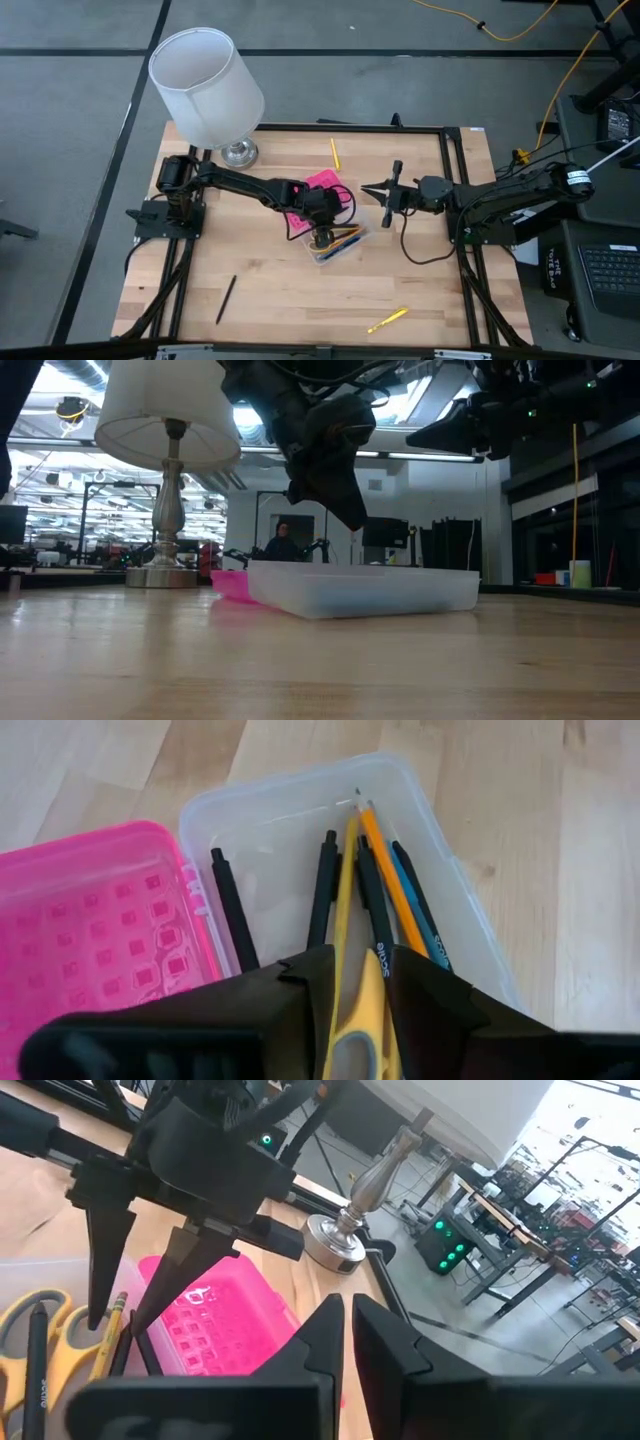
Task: Pick & place school supplies into a supply box
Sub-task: Put the yellow pen into the supply box
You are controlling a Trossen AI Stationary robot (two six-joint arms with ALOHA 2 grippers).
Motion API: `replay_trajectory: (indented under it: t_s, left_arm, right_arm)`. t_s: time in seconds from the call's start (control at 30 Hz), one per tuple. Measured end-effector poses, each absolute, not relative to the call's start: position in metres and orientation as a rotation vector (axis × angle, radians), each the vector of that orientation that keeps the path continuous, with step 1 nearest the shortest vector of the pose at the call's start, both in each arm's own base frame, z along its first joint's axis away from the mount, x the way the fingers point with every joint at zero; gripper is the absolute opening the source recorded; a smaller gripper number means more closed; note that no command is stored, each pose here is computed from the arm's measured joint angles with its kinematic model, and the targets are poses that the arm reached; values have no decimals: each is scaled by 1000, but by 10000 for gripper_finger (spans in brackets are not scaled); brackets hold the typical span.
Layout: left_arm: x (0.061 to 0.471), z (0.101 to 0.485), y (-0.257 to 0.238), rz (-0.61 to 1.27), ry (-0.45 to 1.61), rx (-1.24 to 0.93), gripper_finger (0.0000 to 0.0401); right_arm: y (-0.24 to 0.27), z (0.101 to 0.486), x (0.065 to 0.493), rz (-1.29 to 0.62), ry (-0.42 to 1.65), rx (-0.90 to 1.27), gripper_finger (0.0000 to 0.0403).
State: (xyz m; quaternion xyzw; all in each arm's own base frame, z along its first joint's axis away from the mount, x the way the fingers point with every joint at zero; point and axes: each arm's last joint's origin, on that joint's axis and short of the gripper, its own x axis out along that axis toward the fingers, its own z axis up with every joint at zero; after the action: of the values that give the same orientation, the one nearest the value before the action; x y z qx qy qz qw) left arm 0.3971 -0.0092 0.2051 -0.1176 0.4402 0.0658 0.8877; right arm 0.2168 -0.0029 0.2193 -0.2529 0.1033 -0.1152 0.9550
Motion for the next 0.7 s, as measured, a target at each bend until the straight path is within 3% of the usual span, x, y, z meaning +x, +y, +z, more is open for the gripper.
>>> replay_trajectory:
  t_s: [0.47,0.7]
  left_arm:
    - [377,253,-10,81,818,-56,77]
    - [347,246,-12,63,668,-27,53]
  right_arm:
    - [-3,217,216,-233,227,-467,32]
    - [-3,210,215,-225,288,-424,32]
